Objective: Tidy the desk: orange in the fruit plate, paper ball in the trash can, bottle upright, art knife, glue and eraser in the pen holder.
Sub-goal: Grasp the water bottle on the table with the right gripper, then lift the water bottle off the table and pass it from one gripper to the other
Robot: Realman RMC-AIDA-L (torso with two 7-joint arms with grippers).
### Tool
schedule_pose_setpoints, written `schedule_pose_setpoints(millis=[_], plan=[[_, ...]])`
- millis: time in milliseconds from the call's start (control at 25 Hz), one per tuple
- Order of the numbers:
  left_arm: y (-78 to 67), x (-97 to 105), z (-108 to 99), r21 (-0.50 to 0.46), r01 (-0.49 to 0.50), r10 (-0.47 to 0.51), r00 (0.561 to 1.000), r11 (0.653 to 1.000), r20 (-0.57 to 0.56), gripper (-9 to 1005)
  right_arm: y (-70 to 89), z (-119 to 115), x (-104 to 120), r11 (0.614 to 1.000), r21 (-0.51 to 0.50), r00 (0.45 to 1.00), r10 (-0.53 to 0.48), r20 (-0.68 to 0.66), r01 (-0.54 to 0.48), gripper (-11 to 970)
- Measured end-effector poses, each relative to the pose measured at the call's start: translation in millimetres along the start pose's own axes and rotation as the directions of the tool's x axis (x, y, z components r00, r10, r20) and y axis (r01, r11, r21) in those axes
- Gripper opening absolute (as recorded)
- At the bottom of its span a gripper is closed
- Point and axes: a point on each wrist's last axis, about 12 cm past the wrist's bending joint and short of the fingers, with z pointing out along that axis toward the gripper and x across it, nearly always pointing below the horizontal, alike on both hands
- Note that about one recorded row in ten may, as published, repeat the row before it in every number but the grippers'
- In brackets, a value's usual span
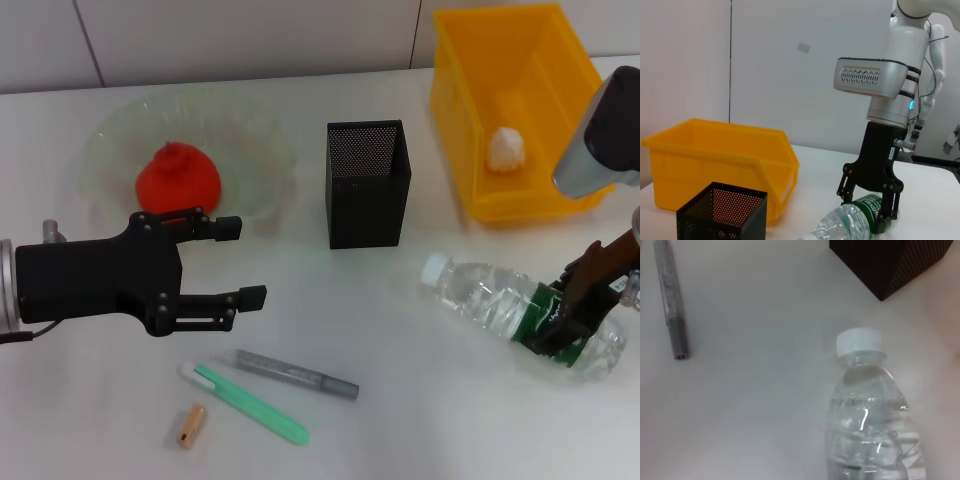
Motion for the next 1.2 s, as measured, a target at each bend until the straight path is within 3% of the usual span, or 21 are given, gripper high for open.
schedule_pose_setpoints(millis=[480,1200], plan=[[-0.9,2,0,-0.001,-0.003,0.003,1.000,1.000,0.000,747,-2.0,14,-4,1.000,-0.021,0.999,0.015,-0.038,-0.016,724],[-0.7,4,-1,-0.005,-0.006,0.006,1.000,1.000,0.003,743,-3.8,7,-8,0.999,0.031,0.999,0.035,-0.014,-0.034,723]])
